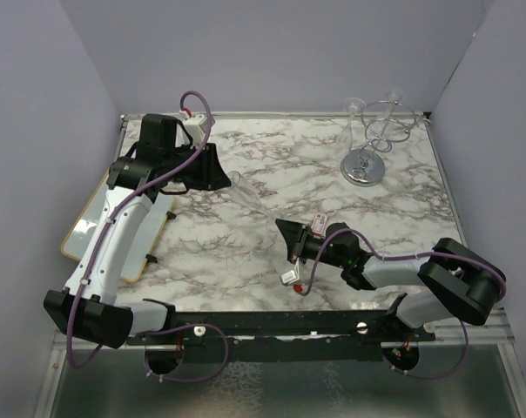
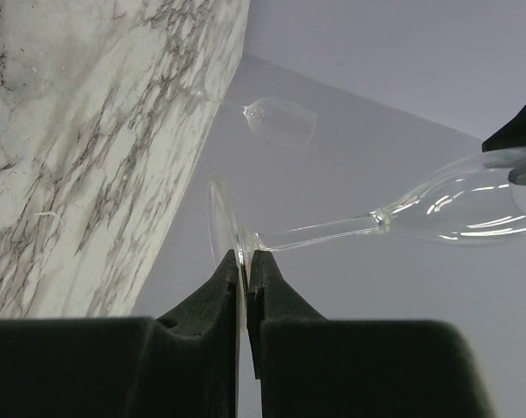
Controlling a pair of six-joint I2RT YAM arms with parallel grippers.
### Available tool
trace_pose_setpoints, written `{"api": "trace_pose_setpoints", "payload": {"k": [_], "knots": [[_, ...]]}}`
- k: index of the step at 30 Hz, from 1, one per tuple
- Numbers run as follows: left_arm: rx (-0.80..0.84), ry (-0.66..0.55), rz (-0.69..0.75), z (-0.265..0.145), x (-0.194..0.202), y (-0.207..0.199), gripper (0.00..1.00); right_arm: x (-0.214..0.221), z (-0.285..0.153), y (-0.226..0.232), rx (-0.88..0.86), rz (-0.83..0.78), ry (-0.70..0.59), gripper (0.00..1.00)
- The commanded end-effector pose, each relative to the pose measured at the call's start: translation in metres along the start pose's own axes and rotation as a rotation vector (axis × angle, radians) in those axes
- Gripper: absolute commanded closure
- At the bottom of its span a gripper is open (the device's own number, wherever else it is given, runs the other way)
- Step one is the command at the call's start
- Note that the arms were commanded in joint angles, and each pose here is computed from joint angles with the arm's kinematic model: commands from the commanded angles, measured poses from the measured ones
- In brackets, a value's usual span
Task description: Take the wine glass off the wine glass rack
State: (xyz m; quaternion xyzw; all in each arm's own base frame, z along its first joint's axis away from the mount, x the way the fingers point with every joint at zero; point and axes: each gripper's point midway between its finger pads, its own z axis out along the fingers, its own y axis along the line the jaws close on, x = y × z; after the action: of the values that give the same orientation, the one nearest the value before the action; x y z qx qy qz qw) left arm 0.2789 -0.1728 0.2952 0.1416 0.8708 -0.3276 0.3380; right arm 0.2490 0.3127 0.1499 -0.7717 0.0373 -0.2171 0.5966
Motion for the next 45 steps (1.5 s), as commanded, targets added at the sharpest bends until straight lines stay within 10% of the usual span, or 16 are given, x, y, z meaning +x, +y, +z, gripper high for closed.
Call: {"api": "trace_pose_setpoints", "payload": {"k": [1, 12, 26, 36, 45], "knots": [[0.022, 0.042, -0.002, 0.003, 0.011, 0.001, 0.67, 0.007, -0.002, -0.023, 0.083, -0.067, 0.050, 0.99], [0.011, 0.054, 0.001, 0.006, 0.015, 0.005, 0.85, 0.008, 0.002, -0.019, 0.060, -0.054, 0.054, 0.98], [-0.086, 0.019, 0.004, 0.004, 0.002, 0.019, 1.00, 0.008, 0.005, -0.009, 0.029, 0.038, 0.049, 0.71], [-0.234, -0.094, -0.005, 0.010, -0.036, 0.046, 1.00, 0.013, 0.002, 0.005, -0.002, 0.181, 0.085, 0.11], [-0.393, -0.146, 0.003, 0.037, -0.078, 0.088, 1.00, 0.031, -0.002, -0.028, 0.208, 0.670, 0.121, 0.04]]}}
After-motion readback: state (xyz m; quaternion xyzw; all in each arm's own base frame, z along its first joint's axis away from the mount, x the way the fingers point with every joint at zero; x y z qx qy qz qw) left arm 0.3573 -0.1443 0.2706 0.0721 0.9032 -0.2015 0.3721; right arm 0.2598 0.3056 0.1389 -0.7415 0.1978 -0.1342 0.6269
